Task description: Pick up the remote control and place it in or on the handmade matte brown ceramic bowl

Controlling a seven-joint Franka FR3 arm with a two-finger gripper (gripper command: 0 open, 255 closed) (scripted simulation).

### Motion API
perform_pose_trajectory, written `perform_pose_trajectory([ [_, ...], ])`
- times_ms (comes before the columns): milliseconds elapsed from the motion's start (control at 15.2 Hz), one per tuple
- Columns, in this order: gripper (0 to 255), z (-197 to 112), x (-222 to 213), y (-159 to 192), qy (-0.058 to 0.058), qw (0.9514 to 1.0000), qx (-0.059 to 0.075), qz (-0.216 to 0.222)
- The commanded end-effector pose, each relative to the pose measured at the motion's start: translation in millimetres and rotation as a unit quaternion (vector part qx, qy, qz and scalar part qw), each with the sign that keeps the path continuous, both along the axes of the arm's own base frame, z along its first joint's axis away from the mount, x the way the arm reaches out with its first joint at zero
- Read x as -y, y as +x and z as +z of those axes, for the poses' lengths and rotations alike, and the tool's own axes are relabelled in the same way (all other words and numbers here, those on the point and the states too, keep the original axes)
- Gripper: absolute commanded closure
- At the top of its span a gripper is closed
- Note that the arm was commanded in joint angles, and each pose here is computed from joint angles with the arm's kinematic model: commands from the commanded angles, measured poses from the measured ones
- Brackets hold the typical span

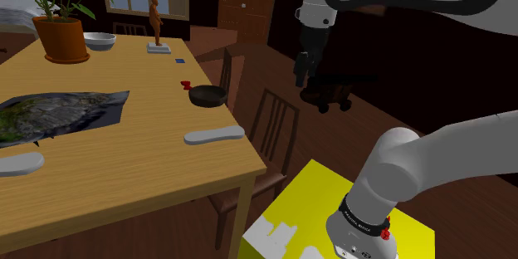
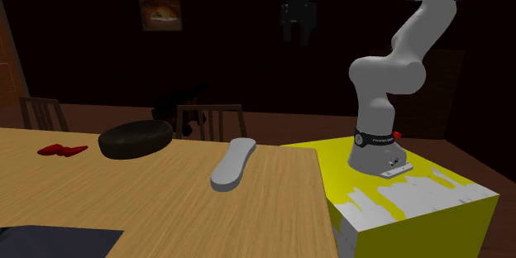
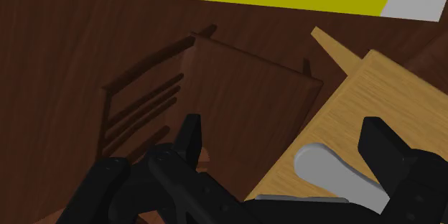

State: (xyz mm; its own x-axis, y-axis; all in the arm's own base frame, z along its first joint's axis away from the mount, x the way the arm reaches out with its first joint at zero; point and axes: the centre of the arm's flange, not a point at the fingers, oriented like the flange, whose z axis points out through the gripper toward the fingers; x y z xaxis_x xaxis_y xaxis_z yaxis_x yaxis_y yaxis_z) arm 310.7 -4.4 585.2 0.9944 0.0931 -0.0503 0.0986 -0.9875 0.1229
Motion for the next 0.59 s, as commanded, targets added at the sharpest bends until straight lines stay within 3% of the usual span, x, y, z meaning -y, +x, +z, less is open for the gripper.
perform_pose_trajectory([
  [0,0,0.0,0.0,0.0,0.0,1.0,0.0,0.0],
  [264,0,-33.0,-5.1,38.1,0.009,0.9971,-0.002,0.076],
  [528,0,-66.0,-16.5,74.8,0.017,0.9884,-0.004,0.151],
])
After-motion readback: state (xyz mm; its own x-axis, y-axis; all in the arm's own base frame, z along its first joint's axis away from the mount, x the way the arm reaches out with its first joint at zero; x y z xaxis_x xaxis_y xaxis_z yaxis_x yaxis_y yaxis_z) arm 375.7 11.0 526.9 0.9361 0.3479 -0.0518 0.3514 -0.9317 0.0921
